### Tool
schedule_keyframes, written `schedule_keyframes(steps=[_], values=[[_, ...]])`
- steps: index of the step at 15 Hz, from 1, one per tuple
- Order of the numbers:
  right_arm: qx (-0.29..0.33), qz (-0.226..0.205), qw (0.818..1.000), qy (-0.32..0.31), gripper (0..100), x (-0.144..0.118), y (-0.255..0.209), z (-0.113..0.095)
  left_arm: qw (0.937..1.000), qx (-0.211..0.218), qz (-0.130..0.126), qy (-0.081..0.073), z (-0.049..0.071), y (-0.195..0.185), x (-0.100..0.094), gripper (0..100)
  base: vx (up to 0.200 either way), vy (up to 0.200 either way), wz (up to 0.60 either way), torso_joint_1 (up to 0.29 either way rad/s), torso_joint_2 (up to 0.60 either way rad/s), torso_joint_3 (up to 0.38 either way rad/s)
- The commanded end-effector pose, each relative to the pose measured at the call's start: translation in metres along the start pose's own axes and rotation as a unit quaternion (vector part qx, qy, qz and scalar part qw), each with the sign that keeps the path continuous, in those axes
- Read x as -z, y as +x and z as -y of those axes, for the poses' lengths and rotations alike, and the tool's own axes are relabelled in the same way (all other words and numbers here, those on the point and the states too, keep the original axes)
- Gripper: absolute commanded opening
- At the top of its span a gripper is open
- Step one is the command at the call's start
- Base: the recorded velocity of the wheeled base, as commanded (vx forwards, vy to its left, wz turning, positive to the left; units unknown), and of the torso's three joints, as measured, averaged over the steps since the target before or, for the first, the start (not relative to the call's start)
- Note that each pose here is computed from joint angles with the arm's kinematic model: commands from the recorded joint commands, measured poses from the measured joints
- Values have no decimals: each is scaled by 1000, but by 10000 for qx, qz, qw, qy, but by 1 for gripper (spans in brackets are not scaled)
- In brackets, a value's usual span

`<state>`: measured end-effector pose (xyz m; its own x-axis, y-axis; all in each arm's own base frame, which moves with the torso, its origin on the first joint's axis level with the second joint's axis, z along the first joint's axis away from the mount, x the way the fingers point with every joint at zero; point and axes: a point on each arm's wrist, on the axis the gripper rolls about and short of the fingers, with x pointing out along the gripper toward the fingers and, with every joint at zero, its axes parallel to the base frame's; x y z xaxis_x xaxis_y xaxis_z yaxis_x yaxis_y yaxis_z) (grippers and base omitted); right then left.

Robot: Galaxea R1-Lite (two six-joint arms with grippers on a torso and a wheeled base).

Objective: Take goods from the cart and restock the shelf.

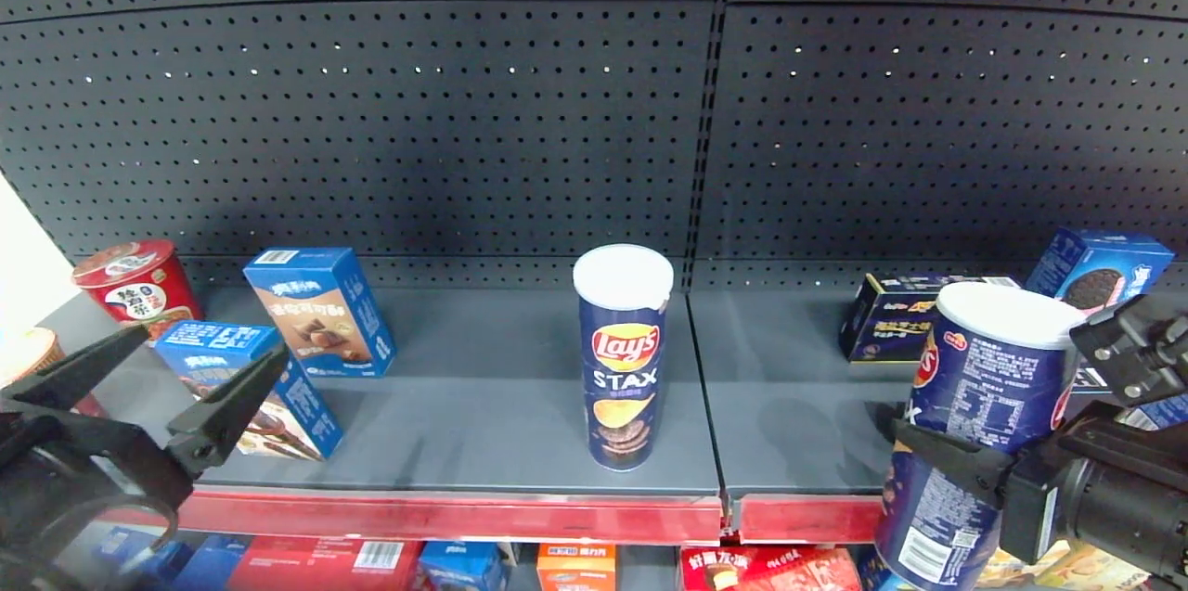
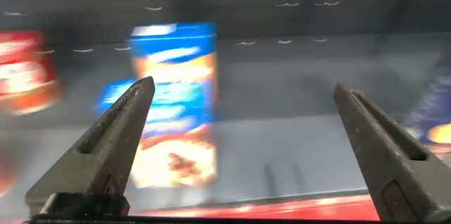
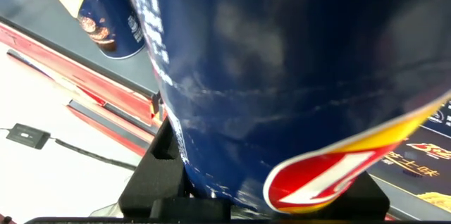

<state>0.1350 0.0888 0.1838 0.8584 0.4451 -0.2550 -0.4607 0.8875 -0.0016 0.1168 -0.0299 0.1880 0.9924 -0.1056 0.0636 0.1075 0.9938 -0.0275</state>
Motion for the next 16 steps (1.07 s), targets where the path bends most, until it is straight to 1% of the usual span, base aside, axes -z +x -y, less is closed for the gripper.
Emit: schedule_keyframes(steps=[1, 2, 3, 4, 5, 7, 9, 11, 12, 13, 14, 15, 16], values=[[3, 32, 10000, -3, 0, -2, 1, 0, 9979, -533, 293, 220, -13, -36, 7, 100, 0, 0, 0, 0, 0, 0], [-5, 40, 10000, -2, 0, -3, 2, 0, 9963, -763, 320, 250, -16, -47, 12, 100, 0, 0, 0, 0, 0, 0], [-5, 40, 10000, -2, 0, -3, 2, 0, 9961, -786, 320, 250, -17, -48, 13, 100, 0, 0, 0, 0, 0, 0], [-5, 40, 10000, -2, 0, -3, 1, 0, 9906, -1309, 312, 248, -24, -70, 21, 100, 0, 0, 0, 0, 0, 0], [-6, 47, 10000, -2, 0, -3, 1, 0, 9890, -1422, 329, 249, -25, -84, 25, 100, 0, 0, 0, 0, 0, 0], [-21, 55, 10000, -3, 0, -4, 1, -1, 9889, -1445, 223, 264, -25, -109, 39, 100, 0, 0, 0, 0, 0, 0], [-36, 47, 10000, -6, 0, -4, 2, -1, 9879, -1490, 336, 261, -25, -128, 49, 100, 0, 0, 0, 0, 0, 0], [-111, 77, 9999, -29, 0, -6, 2, -4, 9849, -1671, 370, 267, -24, -141, 60, 100, 0, 0, 0, 0, 0, 0], [-165, 154, 9997, -32, 0, -10, 2, -6, 9841, -1716, 363, 273, -24, -148, 69, 100, 0, 0, 0, 0, 0, 0], [-198, 260, 9995, -25, 0, -17, 3, -7, 9829, -1798, 308, 256, -23, -152, 77, 100, 0, 0, 0, 0, 0, 0], [-238, 336, 9991, -24, 0, -23, 5, -9, 9813, -1897, 196, 268, -23, -152, 87, 100, 0, 0, 0, 0, 0, 0], [-247, 366, 9990, -14, 0, -28, 9, -10, 9814, -1898, 57, 286, -23, -150, 95, 100, 0, 0, 0, 0, 0, 0], [-217, 374, 9991, -7, 0, -32, 15, -10, 9814, -1890, 50, 324, -23, -150, 95, 100, 0, 0, 0, 0, 0, 0]])
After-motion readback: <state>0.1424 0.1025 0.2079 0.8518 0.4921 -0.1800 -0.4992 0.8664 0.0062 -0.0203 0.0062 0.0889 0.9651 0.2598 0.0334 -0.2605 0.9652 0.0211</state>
